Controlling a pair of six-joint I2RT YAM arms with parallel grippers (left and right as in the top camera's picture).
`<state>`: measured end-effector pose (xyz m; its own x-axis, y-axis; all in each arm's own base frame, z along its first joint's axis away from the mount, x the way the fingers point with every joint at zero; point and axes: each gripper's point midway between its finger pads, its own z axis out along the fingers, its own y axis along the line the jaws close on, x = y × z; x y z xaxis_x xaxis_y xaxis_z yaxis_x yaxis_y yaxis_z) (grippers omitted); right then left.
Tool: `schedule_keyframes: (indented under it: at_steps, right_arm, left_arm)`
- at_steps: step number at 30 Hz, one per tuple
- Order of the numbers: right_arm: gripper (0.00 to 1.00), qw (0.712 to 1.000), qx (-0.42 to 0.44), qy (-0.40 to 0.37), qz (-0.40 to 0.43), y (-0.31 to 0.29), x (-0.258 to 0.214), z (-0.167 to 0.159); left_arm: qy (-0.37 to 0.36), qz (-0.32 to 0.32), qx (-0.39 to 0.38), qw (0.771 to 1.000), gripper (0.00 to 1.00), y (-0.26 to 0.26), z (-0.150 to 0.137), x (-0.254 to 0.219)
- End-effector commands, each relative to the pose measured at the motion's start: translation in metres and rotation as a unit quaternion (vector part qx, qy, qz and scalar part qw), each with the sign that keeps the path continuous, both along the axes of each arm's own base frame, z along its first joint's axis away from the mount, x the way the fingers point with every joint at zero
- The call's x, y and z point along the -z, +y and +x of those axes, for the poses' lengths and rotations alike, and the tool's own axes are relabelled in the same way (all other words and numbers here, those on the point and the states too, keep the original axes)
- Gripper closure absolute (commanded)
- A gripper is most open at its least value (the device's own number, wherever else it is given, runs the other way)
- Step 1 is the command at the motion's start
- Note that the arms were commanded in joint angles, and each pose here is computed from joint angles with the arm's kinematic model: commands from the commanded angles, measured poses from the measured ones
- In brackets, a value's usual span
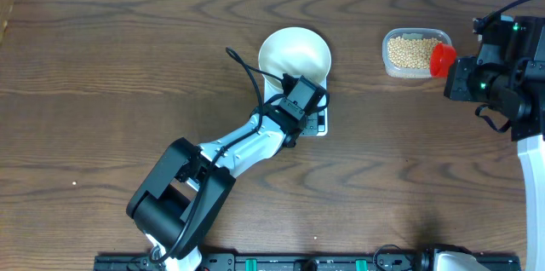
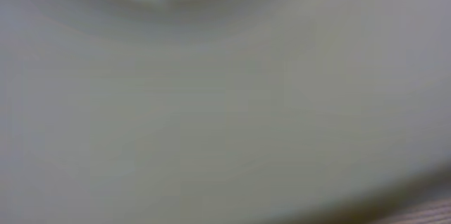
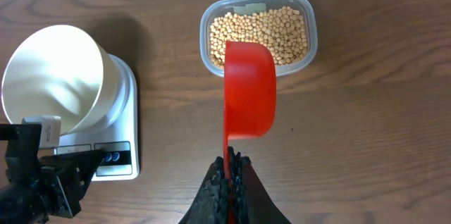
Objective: Scoop item into bowl and weigh 50g on scale
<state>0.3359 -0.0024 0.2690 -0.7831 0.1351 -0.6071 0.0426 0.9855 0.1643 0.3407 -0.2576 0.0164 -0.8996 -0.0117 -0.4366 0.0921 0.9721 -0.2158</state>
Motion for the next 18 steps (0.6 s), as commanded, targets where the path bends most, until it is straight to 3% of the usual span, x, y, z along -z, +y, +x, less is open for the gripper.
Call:
schedule_keyframes:
  at_steps: [1,18]
  right_arm:
    - [0.99,1.000,-0.002,-0.012,-0.006,-0.002,-0.009,0.001]
    - [0.99,1.000,-0.002,-0.009,-0.005,-0.002,-0.008,-0.001]
  left_arm:
    - [0.042,0.036,-0.004,0.998,0.93,0.015,-0.016,0.035]
    - [0.078,0.066,-0.004,0.995,0.93,0.028,-0.032,0.047]
